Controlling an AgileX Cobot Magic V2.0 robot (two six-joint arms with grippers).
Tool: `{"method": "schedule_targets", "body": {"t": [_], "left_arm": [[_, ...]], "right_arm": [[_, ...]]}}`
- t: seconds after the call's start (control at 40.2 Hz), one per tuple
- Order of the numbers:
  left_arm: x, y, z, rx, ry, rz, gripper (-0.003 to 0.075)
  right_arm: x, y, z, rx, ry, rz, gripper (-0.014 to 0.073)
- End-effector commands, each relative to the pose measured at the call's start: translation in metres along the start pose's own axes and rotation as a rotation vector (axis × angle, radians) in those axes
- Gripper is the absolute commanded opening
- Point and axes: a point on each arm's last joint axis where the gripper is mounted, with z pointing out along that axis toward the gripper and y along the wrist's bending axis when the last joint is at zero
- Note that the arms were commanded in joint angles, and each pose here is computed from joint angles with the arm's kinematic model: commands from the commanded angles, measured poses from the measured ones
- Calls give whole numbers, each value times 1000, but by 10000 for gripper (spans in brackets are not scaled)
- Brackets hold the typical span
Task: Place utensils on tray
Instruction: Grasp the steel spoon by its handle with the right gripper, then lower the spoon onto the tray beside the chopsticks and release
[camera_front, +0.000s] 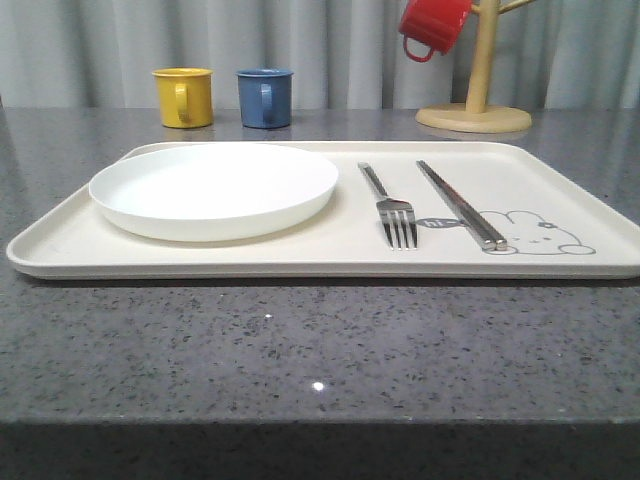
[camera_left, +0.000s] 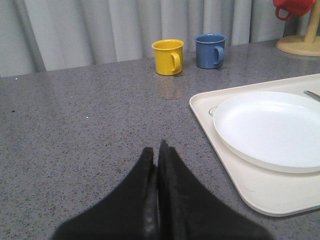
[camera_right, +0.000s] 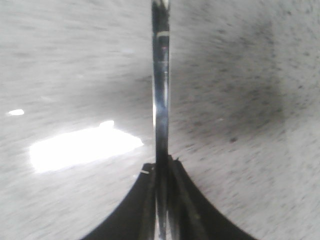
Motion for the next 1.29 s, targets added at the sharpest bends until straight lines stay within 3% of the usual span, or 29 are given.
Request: {"method": "schedule_targets", "body": {"t": [0.0,0.249,0.448,1.17,1.269], "left_arm": [[-15,2,-2,-14,-99,-15,-18],[-15,2,-2,-14,-99,-15,-18],[-15,2,-2,-14,-99,-15,-18],[-15,2,-2,-14,-99,-15,-18],[-15,2,-2,-14,-99,-15,-18]], "right_arm": [[19,25,-43,-33,-5,-44,-45],[43,103,-50,-103,2,-185,-45],[52,145,-35,-137,10,-260,-45],[49,164,19,-140,181,-228,-45],[49,163,19,-139,183,-223,13]]}}
